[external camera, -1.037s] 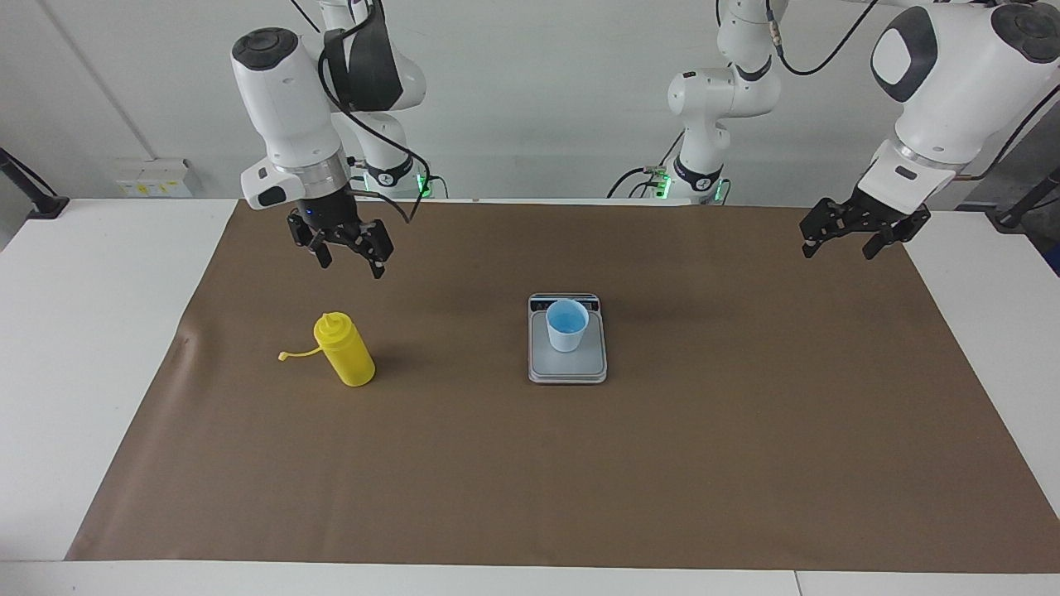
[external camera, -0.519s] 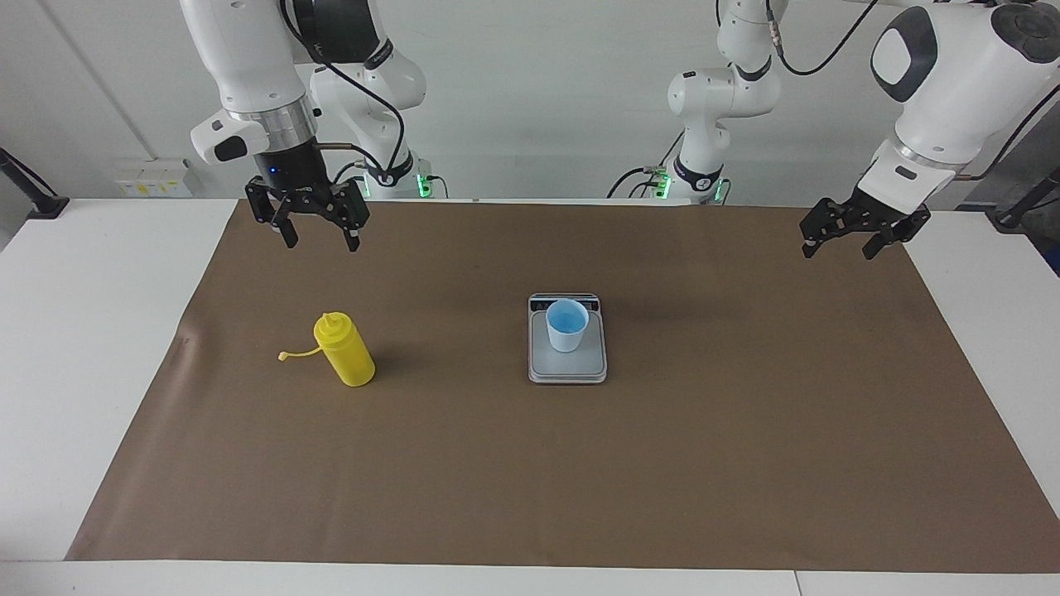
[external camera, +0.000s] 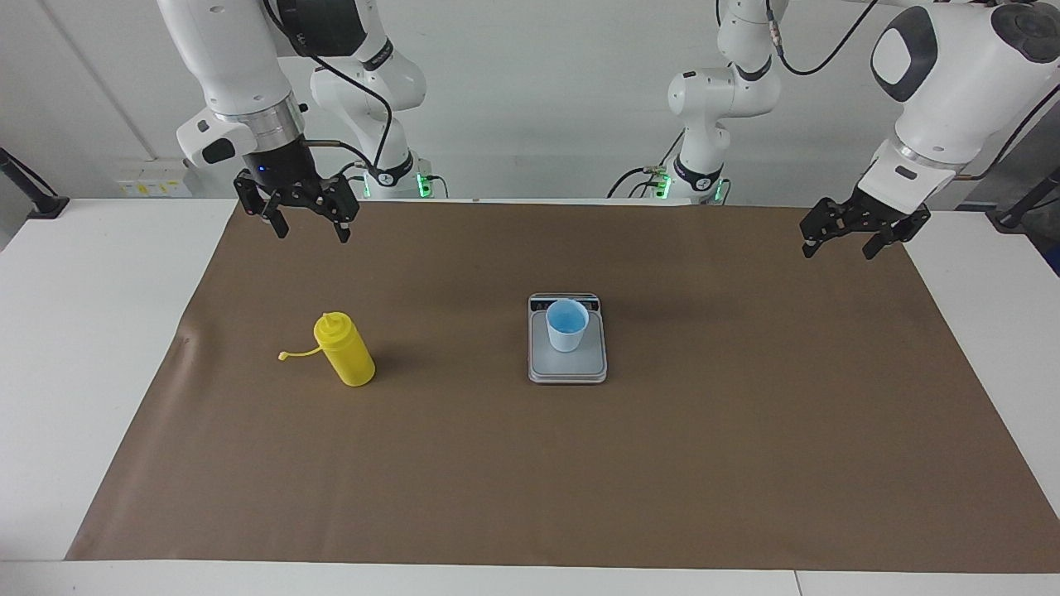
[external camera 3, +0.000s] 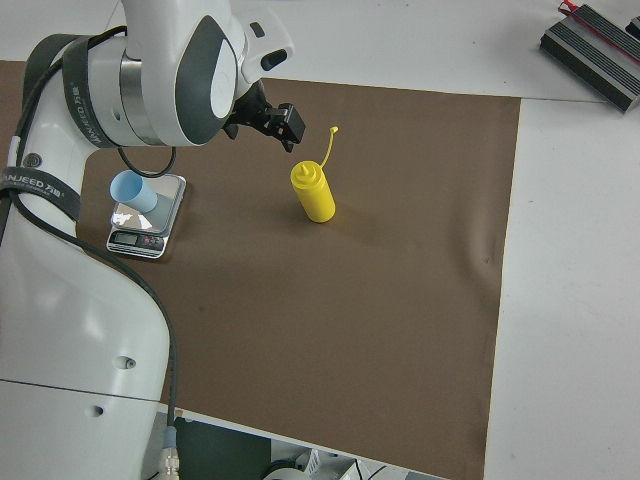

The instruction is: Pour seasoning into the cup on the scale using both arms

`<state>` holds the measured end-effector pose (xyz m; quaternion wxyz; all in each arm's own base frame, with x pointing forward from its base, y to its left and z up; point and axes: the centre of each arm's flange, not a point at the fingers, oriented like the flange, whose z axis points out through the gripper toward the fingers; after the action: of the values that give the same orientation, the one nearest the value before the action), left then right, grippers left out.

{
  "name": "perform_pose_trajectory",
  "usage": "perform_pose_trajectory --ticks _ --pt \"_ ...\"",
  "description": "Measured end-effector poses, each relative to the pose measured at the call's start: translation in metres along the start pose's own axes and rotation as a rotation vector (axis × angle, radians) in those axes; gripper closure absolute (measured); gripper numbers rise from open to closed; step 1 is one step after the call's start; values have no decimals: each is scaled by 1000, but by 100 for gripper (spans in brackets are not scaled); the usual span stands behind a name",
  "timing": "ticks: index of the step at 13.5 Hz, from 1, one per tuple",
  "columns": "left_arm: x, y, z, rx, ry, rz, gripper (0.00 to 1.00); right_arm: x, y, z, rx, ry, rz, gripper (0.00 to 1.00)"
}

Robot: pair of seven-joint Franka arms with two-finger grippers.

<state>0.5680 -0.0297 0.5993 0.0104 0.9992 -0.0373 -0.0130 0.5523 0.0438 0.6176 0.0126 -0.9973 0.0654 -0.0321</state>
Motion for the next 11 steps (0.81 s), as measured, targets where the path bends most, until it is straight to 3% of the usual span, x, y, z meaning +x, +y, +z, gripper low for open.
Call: perform_pose_trajectory --ticks 11 --pt "0 0 0 0 0 0 0 -7 -8 6 -10 -45 -17 0"
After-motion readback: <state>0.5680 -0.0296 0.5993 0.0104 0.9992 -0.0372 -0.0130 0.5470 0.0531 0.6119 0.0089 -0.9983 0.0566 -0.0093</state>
